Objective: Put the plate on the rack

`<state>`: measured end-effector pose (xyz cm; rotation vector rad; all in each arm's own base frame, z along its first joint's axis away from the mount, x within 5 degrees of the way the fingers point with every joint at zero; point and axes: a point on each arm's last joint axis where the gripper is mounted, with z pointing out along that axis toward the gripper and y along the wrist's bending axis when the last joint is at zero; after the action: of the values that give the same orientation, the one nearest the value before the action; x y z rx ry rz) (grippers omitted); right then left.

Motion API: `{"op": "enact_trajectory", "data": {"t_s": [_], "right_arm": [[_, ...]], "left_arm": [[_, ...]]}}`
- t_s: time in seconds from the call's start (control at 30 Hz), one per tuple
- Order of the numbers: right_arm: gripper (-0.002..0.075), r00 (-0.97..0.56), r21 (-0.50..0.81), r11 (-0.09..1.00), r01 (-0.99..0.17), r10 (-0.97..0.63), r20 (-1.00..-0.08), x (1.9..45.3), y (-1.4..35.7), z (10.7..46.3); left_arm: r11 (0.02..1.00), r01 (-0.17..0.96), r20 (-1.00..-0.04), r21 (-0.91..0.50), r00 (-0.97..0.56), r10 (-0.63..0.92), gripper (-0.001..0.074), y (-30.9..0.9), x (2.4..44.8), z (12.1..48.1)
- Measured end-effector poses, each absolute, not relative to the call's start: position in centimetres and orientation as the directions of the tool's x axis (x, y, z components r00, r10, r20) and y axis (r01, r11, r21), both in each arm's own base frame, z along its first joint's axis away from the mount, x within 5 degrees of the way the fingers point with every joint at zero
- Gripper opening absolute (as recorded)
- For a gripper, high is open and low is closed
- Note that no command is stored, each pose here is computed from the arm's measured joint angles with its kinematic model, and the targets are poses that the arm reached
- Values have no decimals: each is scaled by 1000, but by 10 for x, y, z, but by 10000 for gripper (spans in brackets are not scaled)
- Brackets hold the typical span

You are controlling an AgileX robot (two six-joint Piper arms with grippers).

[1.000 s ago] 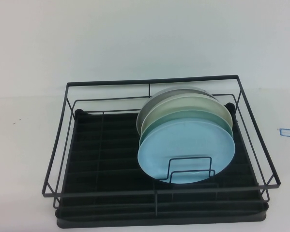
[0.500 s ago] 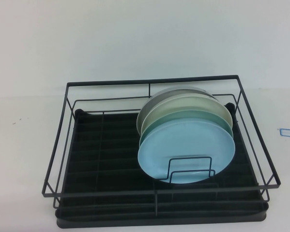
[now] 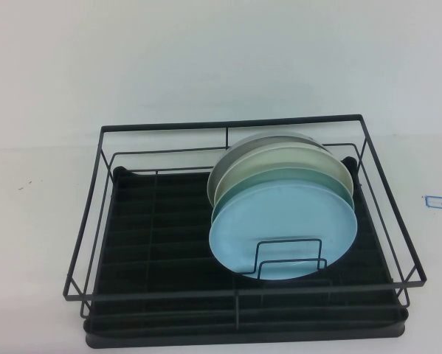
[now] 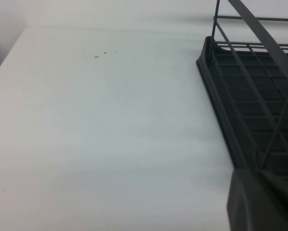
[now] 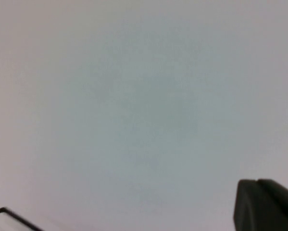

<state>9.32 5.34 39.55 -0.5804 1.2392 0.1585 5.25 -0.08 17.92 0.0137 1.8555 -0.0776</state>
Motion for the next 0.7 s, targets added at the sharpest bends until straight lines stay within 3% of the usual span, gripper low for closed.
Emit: {"op": "enact_trajectory", "data": {"t_s": [0.13, 0.3, 0.7], "right_arm": [[-2, 305, -260, 938, -228, -185, -934, 85, 27, 390], [-2, 297, -229, 969, -89, -193, -935, 78, 12, 384], [-2, 160, -48, 989, -137, -26, -987, 88, 13, 346]], "left_arm": [[998, 50, -959, -46, -282, -31, 0, -1, 53, 179], [998, 49, -959, -48, -283, -32, 0, -1, 53, 179], [998, 51, -959, -48, -283, -32, 0, -1, 52, 179]]}}
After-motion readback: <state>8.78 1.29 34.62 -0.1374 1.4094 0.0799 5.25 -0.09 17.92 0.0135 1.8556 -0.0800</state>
